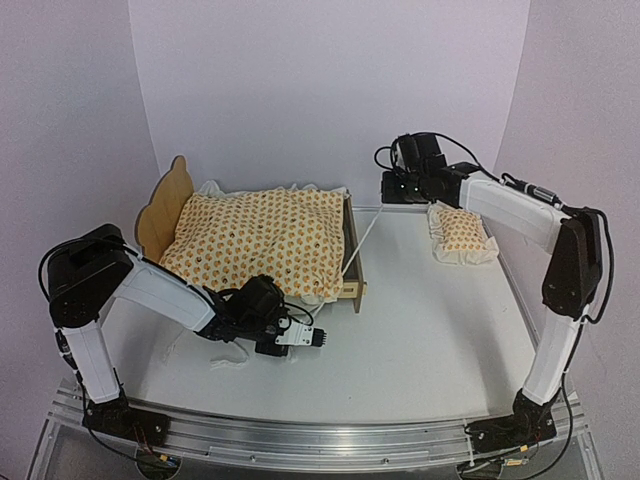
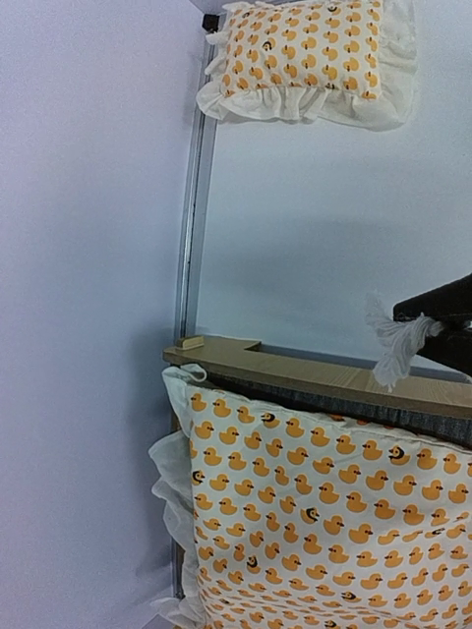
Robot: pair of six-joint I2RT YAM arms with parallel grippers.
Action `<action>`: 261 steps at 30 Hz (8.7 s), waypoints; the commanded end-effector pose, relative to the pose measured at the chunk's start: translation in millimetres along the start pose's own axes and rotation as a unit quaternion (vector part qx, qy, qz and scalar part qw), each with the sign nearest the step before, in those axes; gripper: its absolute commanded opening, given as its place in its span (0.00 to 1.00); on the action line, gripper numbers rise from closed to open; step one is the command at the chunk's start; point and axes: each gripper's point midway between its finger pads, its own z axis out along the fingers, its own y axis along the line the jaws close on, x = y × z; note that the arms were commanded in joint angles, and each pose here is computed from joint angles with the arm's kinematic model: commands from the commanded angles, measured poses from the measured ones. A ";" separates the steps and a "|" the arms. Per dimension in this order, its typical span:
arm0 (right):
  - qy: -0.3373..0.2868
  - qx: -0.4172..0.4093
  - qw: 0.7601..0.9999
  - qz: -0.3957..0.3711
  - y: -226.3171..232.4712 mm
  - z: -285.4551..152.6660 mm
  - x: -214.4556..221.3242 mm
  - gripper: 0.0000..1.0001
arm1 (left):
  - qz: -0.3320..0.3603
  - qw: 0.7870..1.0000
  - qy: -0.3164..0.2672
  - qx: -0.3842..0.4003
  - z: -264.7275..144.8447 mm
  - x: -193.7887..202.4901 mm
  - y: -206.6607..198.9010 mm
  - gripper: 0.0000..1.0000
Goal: Set up the pet bed
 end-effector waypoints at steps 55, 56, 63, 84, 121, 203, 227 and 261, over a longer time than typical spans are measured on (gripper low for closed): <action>0.176 -0.072 0.981 0.040 129.6 -20.8 153.2 0.60 | -0.435 0.857 0.233 -0.151 -215.7 224.5 37.0 0.79; 0.185 -0.069 0.979 0.042 129.6 -14.2 159.7 0.60 | -0.435 0.855 0.236 -0.155 -215.2 226.5 38.0 0.79; 0.226 -0.073 0.970 0.053 132.4 8.2 186.8 0.50 | -0.443 0.854 0.204 -0.182 -208.7 223.9 55.4 0.61; 0.206 -0.025 0.975 0.077 66.0 -21.5 137.1 0.00 | -0.191 0.905 0.284 -0.254 -270.4 231.0 81.2 0.00; 0.181 0.013 0.978 0.102 59.0 86.2 109.5 0.25 | -0.417 0.824 0.125 -0.362 -341.6 170.1 270.5 0.94; 0.388 0.060 0.911 0.130 -83.0 4.3 204.7 0.50 | -0.346 0.932 0.103 0.031 -188.1 130.8 32.6 0.29; 0.378 -0.102 0.908 0.153 42.5 -27.8 253.4 0.49 | -0.352 0.934 -0.053 -0.030 -48.6 118.6 201.3 0.30; 0.165 -0.139 0.976 -0.036 87.0 -45.1 106.0 0.73 | -0.355 0.920 0.033 -0.161 -221.3 186.0 276.8 0.79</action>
